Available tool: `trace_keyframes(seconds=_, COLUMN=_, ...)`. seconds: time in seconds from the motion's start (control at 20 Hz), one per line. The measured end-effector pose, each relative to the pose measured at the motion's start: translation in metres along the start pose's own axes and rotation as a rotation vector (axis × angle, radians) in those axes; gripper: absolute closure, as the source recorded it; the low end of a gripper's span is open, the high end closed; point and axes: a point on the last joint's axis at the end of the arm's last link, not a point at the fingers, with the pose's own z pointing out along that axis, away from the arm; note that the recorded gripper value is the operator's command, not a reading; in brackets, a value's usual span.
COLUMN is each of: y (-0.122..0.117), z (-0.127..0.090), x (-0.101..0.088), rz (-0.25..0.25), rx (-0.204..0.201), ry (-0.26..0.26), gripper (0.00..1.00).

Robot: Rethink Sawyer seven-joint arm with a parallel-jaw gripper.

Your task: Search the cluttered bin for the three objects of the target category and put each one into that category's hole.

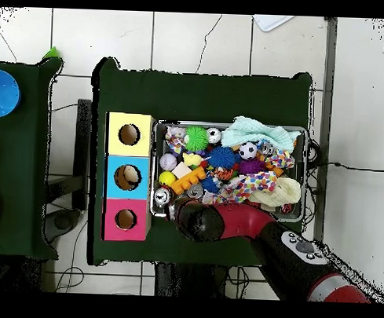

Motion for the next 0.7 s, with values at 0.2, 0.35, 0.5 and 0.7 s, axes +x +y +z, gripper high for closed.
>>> trace_keyframes(seconds=0.2, y=-0.0001, z=-0.0001, x=0.0000, rz=0.000, rx=0.000, ry=0.000, gripper=0.00)
trace_keyframes(seconds=0.35, y=-0.0007, z=-0.0005, x=0.0000, rz=0.001, rx=0.001, ry=-0.001, gripper=0.00)
trace_keyframes(seconds=0.5, y=-0.0016, z=-0.0013, x=-0.0002, rz=0.002, rx=0.002, ry=-0.002, gripper=0.00)
trace_keyframes(seconds=0.7, y=-0.0029, z=-0.0026, x=-0.0006, rz=0.003, rx=0.005, ry=-0.004, gripper=0.00)
